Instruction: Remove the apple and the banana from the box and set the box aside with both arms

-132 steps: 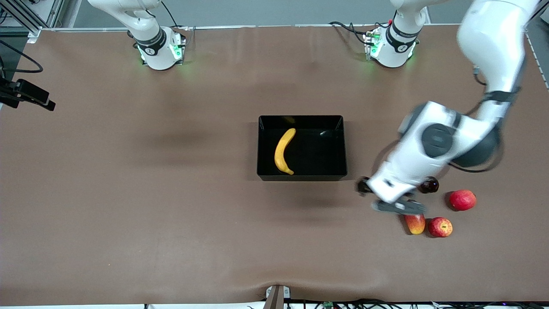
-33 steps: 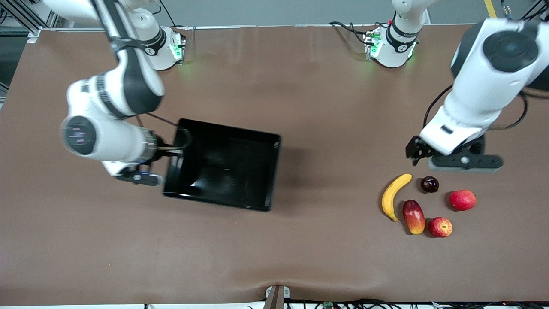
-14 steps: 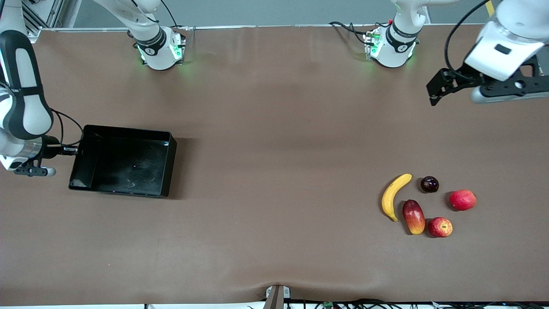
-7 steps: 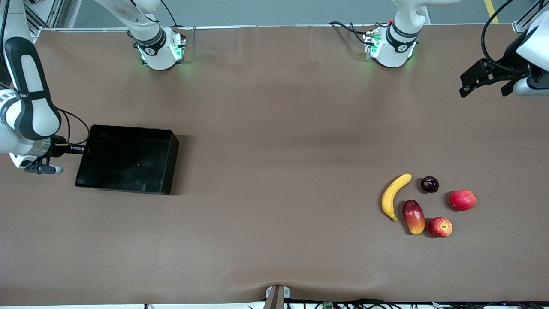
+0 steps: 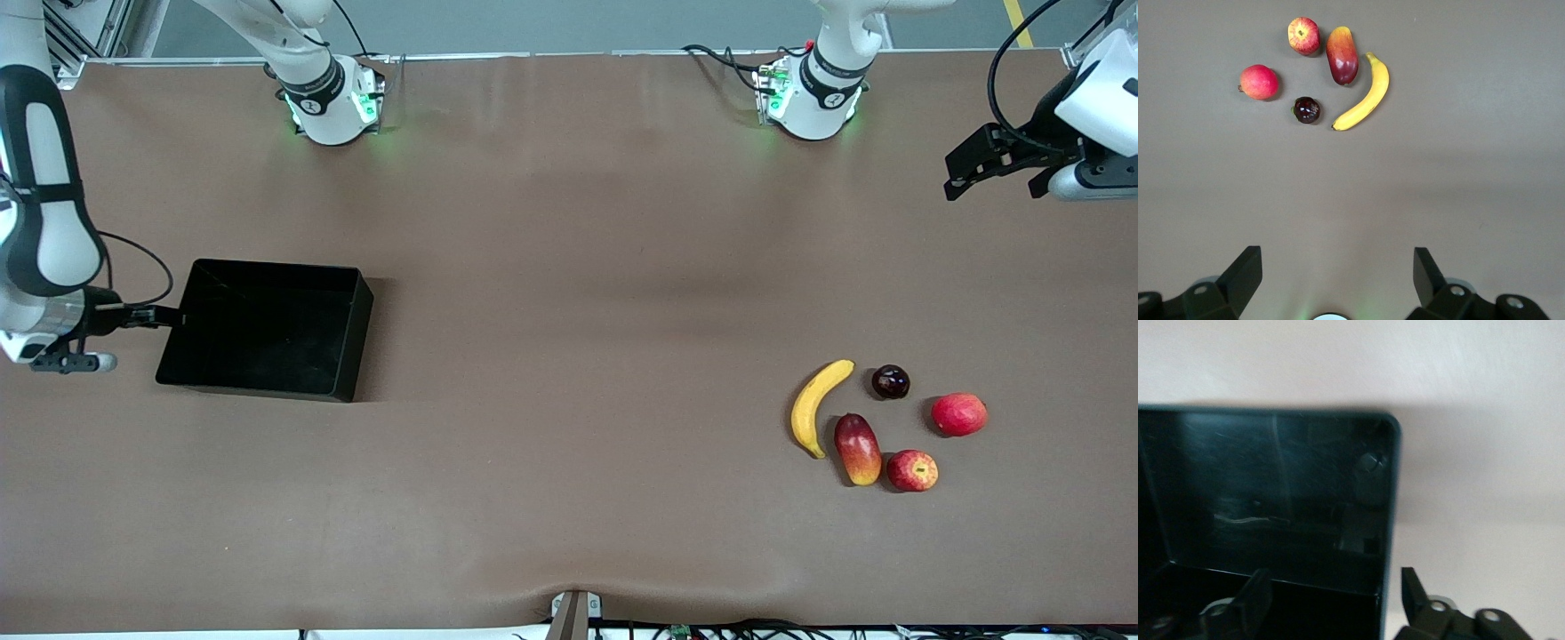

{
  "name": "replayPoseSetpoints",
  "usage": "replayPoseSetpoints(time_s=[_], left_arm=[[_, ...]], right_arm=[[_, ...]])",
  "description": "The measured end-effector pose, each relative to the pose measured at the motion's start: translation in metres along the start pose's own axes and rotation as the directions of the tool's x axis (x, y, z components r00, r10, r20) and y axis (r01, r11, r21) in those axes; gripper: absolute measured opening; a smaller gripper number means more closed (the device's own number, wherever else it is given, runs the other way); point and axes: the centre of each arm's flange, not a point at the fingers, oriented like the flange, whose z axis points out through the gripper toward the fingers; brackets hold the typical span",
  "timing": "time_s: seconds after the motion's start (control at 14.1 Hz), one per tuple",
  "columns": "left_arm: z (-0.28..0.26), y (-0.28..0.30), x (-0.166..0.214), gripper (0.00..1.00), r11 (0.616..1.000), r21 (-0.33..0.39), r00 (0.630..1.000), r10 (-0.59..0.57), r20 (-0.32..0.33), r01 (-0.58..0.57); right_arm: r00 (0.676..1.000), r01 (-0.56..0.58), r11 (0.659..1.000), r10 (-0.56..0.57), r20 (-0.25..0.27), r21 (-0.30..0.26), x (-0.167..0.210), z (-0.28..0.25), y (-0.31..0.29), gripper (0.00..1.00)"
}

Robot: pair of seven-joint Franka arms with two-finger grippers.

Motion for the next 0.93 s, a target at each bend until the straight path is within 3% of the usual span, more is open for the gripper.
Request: replayPoseSetpoints(time_s=[0.07,0.14,0.28,0.5,0.71,0.93], left_arm=[[0.001,-0.001,0.001,1.0,1.0,0.004,1.0,-0.002,-0.002,0.002],[0.001,-0.003,0.002,1.0,1.0,0.012,1.0,-0.005,-0.008,0.005],[0.0,-0.007,0.004,1.0,1.0,0.022,1.0,-0.01,-0.019,0.01],[0.0,-0.011,0.005,1.0,1.0,0.023,1.0,-0.017,-0.025,0.018],[-0.001,-0.013,0.005,1.0,1.0,0.023,0.999,-0.02,-0.03,0.021],[-0.004,-0.028,0.005,1.0,0.999,0.022,0.998,-0.048,-0.036,0.049]], right_arm=[[0.999,0.026,1.0,-0.026,-0.028,-0.014,0.011,-0.017,-0.013,0.99],[0.997,0.052,0.998,-0.054,-0.059,-0.03,0.023,-0.034,-0.026,1.0],[0.985,0.121,0.989,-0.13,-0.116,-0.082,0.05,-0.067,-0.062,1.0],[0.961,0.2,0.96,-0.231,-0.153,-0.197,0.082,-0.1,-0.1,1.0],[0.933,0.23,0.946,-0.281,-0.224,-0.228,0.093,-0.145,-0.131,1.0],[0.931,0.275,0.938,-0.314,-0.187,-0.21,0.082,-0.174,-0.186,1.0]])
